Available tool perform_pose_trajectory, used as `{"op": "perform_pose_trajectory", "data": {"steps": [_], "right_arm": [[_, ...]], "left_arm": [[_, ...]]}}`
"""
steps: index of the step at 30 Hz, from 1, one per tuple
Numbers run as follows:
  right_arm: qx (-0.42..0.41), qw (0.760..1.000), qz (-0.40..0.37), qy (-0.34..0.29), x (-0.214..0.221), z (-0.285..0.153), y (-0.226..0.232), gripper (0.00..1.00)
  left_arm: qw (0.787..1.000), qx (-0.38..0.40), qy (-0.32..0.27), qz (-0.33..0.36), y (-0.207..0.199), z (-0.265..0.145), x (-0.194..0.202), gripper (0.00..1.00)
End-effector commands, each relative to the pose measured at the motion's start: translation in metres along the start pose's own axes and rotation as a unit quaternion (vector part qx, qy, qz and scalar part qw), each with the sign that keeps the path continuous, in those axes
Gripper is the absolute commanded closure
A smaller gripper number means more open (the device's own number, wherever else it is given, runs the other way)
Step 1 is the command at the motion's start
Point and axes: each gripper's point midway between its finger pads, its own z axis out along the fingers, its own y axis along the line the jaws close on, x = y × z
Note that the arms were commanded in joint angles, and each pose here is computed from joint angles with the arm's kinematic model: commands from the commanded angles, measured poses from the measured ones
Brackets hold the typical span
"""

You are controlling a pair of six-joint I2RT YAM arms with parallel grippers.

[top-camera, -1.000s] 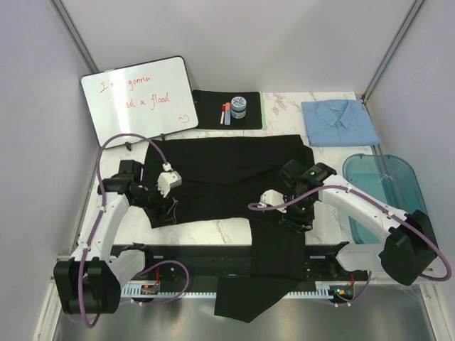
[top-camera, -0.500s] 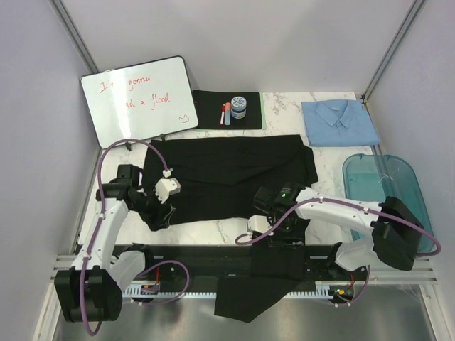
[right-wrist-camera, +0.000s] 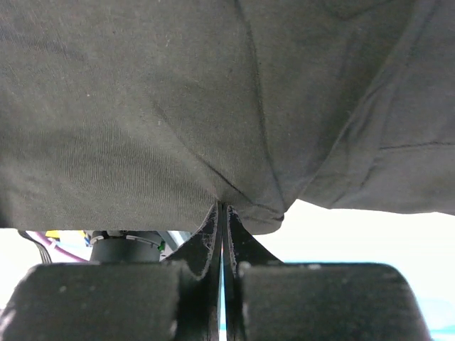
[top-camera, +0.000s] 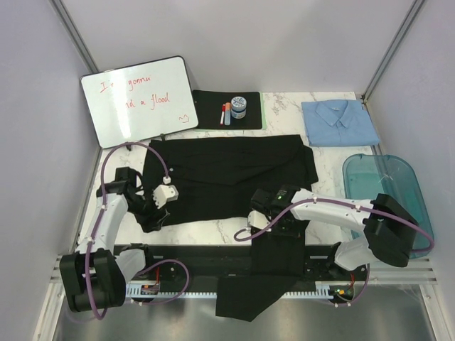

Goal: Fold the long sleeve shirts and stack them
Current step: Fold the shirt

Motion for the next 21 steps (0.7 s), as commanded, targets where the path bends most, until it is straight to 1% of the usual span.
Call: {"op": "perform_pose_trajectory", "data": {"steps": [1,5,10,16,21], "right_arm": [[0.045,0.998,0.023,-0.043,-0.012,-0.020,-0.016,1.00],[0.043,0.996,0.033,-0.066,-0.015,-0.030,-0.023,1.00],[0.038,0.995,0.038,-0.087,-0.021,-0.039,-0.028,1.00],[0.041,0.994,0.042,-0.092,-0.018,-0.041,-0.033,1.00],[0.036,0.994,0.044,-0.092,-0.015,-0.040,-0.032,1.00]], "left_arm": [[0.998,0.001,0.006,0.064,0.005,-0.002,0.002,0.24],[0.996,0.019,0.012,0.085,0.000,-0.004,0.004,0.28],[0.993,0.003,0.020,0.113,0.000,-0.002,0.011,0.29],[0.987,0.003,0.014,0.160,-0.005,0.005,0.015,0.34],[0.985,0.010,-0.002,0.171,-0.006,0.010,0.009,0.38]]}}
